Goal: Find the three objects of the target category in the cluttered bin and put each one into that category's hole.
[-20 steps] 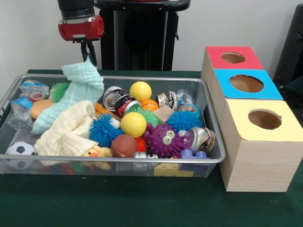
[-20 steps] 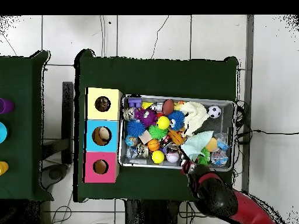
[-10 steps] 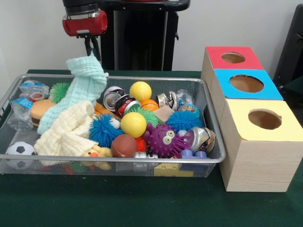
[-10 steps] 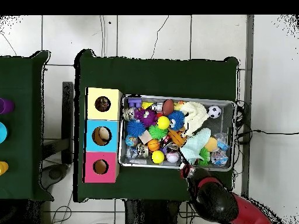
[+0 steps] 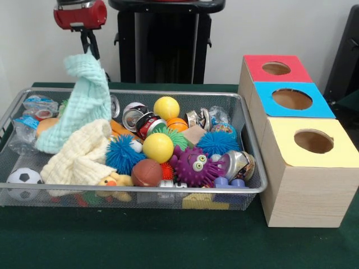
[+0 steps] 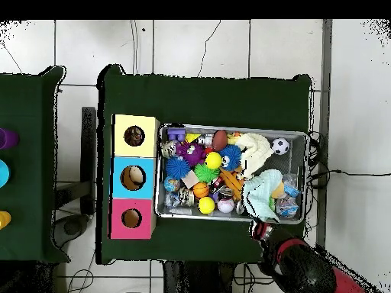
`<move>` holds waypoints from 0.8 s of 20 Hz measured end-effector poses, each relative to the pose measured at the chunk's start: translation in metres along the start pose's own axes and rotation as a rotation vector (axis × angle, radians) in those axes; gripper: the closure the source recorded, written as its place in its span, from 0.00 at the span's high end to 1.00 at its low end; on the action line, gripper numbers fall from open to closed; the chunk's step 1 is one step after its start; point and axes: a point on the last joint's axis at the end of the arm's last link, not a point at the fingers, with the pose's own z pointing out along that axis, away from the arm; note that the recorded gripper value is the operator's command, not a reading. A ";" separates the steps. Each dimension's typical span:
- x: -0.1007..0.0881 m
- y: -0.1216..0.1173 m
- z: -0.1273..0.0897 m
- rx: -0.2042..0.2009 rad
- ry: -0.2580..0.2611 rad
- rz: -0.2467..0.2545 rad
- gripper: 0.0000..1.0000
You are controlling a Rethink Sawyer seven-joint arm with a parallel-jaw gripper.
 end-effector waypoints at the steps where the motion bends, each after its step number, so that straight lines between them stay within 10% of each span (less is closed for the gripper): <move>1: -0.001 -0.002 -0.003 0.000 0.005 0.007 0.00; 16: -0.017 0.000 -0.023 0.011 -0.013 0.013 0.00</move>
